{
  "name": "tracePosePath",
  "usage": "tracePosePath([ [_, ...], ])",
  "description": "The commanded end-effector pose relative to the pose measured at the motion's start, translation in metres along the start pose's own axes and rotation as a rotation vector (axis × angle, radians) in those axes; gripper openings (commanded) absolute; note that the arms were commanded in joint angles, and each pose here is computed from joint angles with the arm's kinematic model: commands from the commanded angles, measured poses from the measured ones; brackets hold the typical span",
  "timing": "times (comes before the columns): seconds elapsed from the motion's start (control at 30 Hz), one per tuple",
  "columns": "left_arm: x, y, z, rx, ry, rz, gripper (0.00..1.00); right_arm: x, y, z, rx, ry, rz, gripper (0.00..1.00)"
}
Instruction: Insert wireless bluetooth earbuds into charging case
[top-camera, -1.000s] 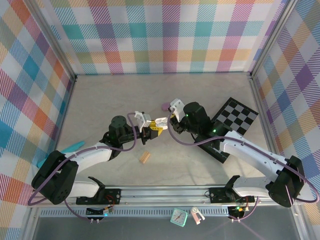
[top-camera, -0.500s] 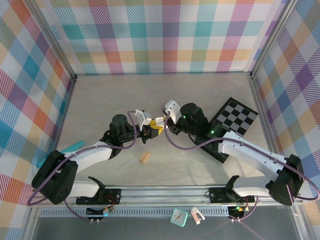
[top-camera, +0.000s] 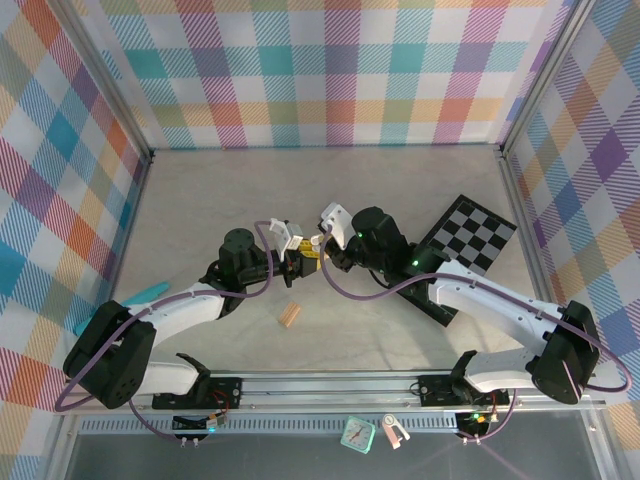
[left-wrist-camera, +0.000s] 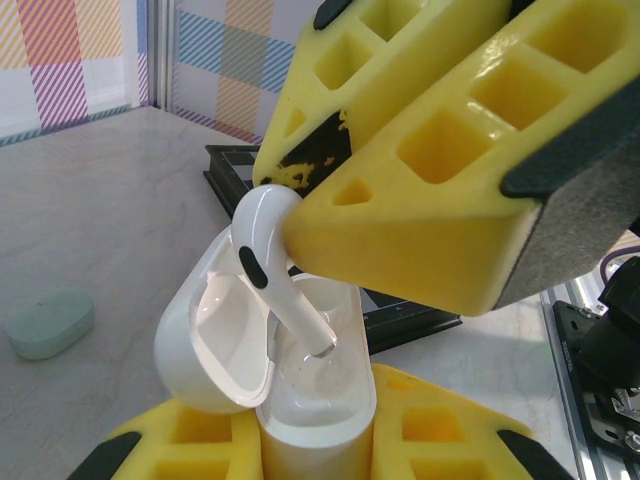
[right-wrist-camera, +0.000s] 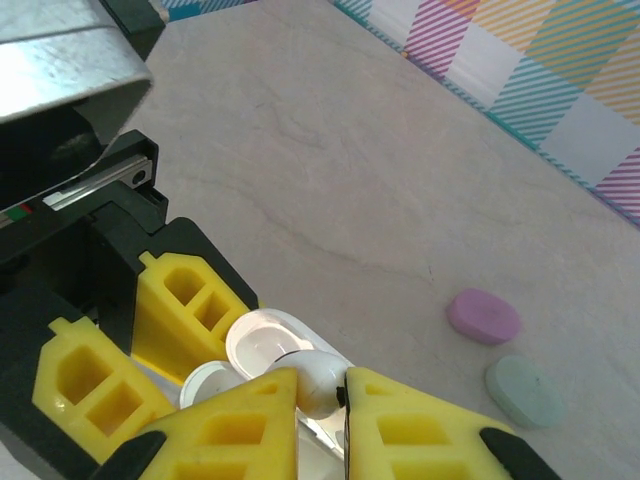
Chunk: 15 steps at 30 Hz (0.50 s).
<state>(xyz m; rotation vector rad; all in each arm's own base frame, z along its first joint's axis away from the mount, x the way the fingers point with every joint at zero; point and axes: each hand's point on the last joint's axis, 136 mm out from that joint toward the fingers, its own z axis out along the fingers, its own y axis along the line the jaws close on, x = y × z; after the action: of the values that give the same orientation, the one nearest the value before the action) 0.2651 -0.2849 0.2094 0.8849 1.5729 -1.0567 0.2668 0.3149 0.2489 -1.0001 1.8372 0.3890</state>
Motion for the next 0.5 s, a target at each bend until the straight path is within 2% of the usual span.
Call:
tracePosePath([
  [0.0,-0.023,-0.001,-0.002,0.003,-0.060,0.035,0.00,-0.020,0.005,-0.001,-0.022,-0.055,-0.009,0.18],
  [0.47,-0.033,0.002,-0.002,-0.019,-0.084,0.000,0.00,-0.009,0.012,0.002,-0.048,-0.032,-0.009,0.18],
])
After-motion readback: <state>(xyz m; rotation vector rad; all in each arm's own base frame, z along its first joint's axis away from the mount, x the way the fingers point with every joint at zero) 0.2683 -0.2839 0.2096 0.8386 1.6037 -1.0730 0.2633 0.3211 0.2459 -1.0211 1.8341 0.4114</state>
